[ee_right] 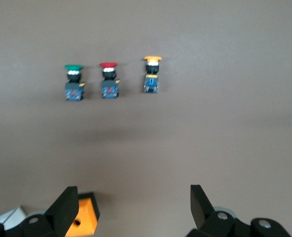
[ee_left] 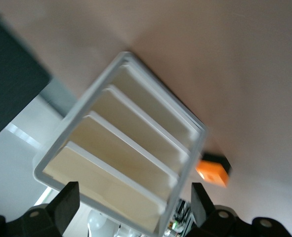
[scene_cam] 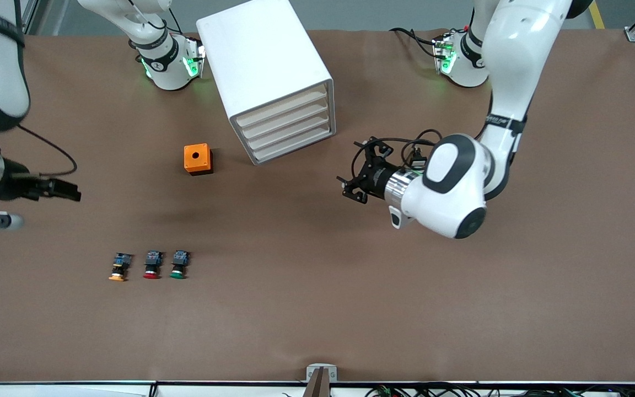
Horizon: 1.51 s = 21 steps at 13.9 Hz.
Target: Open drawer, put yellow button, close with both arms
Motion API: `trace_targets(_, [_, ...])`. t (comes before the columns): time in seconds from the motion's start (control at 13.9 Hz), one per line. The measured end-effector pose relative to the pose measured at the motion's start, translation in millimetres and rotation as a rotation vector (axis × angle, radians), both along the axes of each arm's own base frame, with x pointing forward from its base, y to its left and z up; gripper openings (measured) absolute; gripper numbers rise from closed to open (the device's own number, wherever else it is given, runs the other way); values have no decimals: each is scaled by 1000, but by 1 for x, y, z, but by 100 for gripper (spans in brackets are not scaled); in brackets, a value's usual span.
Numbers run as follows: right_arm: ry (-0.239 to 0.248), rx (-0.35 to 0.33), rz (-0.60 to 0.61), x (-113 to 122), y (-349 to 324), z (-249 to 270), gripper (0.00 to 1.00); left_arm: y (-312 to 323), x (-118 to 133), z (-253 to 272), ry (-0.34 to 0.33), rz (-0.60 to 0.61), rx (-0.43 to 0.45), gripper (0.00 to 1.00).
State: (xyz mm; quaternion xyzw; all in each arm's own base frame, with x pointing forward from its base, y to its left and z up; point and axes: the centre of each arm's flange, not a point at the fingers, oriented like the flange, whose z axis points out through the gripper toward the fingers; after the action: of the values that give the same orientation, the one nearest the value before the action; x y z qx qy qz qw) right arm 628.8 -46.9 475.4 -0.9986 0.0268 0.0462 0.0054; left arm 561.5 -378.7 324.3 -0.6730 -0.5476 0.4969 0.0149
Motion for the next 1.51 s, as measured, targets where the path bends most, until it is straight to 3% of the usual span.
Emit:
trace_targets(0.22, [-18, -6, -22, 23, -16, -59, 100, -19, -28, -41, 261, 9, 147, 100])
trace_targets(0.43, [-73, -15, -30, 36, -20, -119, 100, -28, -49, -73, 553, 32, 254, 100])
trace_targets(0.5, [-95, -17, -33, 38, -21, -140, 100, -32, -54, -85, 622, 37, 277, 100])
trace_targets(0.65, [-129, -23, -40, 37, -23, -178, 100, -39, -58, -92, 688, 50, 283, 100])
trace_targets(0.86, [-134, -20, -60, 36, -27, -222, 100, -52, -63, -86, 763, 74, 317, 99])
trace_targets(1.08, [-133, -8, -80, 36, -27, -257, 100, -66, -74, -84, 796, 72, 357, 95])
trace_targets(1.15, [-132, 4, -94, 35, -26, -266, 98, -69, -77, -85, 803, 69, 374, 89])
trace_targets(1.43, [-141, 25, -112, 35, -19, -291, 96, -83, -93, -97, 819, 46, 408, 47])
trace_targets(1.51, [-140, 25, -111, 35, -18, -296, 95, -87, -97, -100, 820, 38, 413, 47])
